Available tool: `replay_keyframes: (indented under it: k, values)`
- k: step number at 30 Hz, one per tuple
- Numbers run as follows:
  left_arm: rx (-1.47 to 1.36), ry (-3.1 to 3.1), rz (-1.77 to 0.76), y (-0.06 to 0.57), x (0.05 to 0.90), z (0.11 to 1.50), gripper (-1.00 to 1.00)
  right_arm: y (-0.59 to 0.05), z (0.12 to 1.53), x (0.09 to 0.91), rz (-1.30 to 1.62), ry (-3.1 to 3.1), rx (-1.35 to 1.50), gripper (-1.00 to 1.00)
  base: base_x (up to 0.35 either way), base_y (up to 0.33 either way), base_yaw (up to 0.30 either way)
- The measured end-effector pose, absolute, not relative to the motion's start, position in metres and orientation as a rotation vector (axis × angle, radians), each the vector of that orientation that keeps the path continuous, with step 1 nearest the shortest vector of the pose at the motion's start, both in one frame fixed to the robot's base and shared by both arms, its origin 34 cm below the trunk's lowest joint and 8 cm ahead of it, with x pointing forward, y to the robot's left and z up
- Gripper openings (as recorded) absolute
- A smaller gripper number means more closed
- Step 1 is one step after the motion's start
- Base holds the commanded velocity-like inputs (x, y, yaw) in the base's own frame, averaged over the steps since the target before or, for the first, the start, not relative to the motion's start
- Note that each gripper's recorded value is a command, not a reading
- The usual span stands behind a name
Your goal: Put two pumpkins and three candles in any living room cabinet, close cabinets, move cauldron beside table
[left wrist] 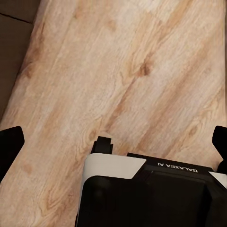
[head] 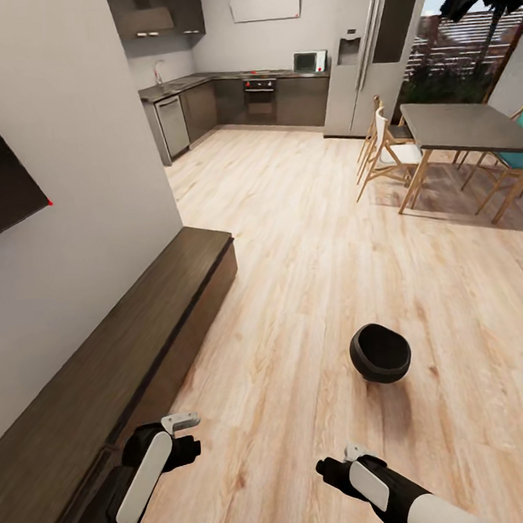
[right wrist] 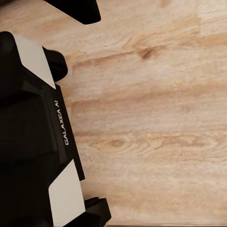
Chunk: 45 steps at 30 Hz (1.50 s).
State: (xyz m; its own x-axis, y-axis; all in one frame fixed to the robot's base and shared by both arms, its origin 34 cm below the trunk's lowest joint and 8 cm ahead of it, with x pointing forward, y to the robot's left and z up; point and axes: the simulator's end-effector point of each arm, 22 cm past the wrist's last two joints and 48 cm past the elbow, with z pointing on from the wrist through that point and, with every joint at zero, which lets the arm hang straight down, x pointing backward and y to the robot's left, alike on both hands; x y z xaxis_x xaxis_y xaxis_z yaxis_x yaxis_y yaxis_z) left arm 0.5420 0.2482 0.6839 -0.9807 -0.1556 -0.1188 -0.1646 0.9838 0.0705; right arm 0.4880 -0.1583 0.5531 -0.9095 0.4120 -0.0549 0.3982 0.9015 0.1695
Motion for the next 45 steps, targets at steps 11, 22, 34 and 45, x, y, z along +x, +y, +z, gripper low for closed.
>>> replay_keyframes:
  k: [11,22,34,45]
  values:
    - [-0.244,3.018,0.122,0.248,0.542,0.684,1.00,-0.158,0.552,0.486,0.240,2.978,0.637,1.00,0.000,0.000,-0.257]
    - [-0.244,3.016,0.122,0.248,0.542,0.684,1.00,-0.162,0.551,0.482,0.226,2.986,0.641,1.00,0.000,0.000,-0.260]
    - [-0.243,3.003,0.121,0.249,0.545,0.689,1.00,-0.164,0.553,0.482,0.232,2.978,0.650,1.00,0.000,0.000,-0.233]
    - [-0.244,2.989,0.117,0.249,0.548,0.695,1.00,-0.165,0.558,0.487,0.231,2.964,0.648,1.00,0.000,0.000,-0.215]
